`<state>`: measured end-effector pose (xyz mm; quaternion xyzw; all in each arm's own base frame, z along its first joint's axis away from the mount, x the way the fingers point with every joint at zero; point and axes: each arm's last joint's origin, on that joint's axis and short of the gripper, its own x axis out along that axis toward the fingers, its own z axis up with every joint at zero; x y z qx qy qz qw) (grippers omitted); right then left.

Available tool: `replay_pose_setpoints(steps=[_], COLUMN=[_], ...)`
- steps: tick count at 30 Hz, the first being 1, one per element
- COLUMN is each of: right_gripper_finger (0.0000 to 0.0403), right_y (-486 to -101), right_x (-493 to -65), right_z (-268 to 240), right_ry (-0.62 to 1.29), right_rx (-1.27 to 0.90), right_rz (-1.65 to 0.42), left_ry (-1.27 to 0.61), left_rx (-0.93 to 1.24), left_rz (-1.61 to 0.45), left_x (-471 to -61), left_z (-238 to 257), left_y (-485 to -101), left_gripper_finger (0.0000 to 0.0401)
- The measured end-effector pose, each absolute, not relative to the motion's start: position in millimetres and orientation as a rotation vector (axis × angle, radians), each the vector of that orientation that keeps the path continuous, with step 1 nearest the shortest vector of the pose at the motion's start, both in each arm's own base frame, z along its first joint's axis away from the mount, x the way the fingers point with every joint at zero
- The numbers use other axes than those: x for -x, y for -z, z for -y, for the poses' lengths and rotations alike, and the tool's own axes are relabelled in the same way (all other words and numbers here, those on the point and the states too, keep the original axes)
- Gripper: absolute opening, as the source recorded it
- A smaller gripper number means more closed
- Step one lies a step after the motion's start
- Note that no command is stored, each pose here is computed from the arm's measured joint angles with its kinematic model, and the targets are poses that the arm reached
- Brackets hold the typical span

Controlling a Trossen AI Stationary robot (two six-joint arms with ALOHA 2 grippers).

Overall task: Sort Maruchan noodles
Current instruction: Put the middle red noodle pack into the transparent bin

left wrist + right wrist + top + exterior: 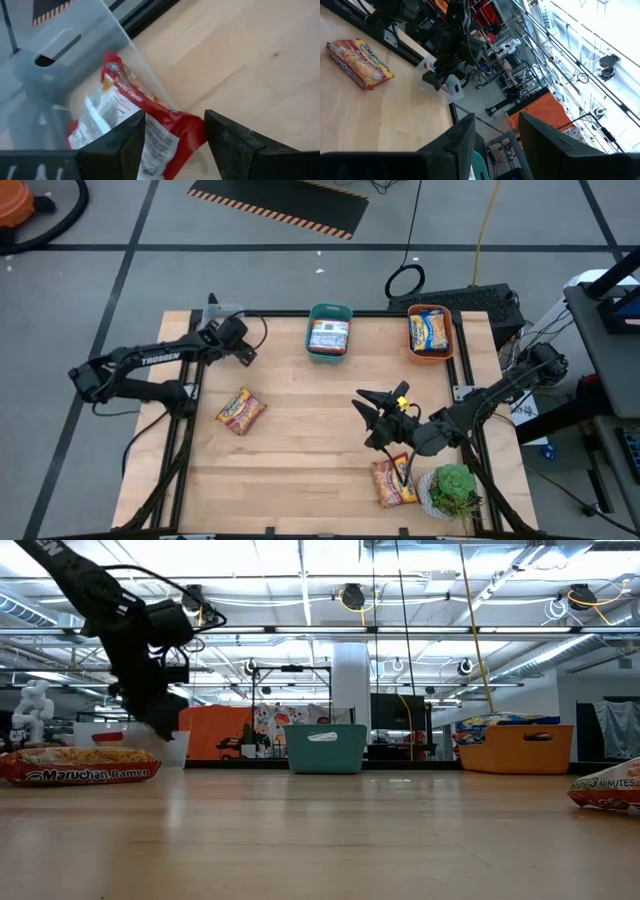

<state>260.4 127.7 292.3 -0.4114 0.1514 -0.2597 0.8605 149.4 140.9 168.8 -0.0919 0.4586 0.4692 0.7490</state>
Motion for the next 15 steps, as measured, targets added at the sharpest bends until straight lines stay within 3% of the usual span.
replay_pose_setpoints(steps=[15], right_gripper_finger=[0.0146], right_y=[-292.9], right_x=[-261.1], right_z=[-126.4], right_ry=[0.542], right_rx=[0.938], right_rz=[-0.34], left_ry=[-1.087], left_rx=[0.156], left_rz=[-1.073], left_x=[-145.7], left_z=[-138.5], left_y=[-169.0], left_gripper_finger=[0.02])
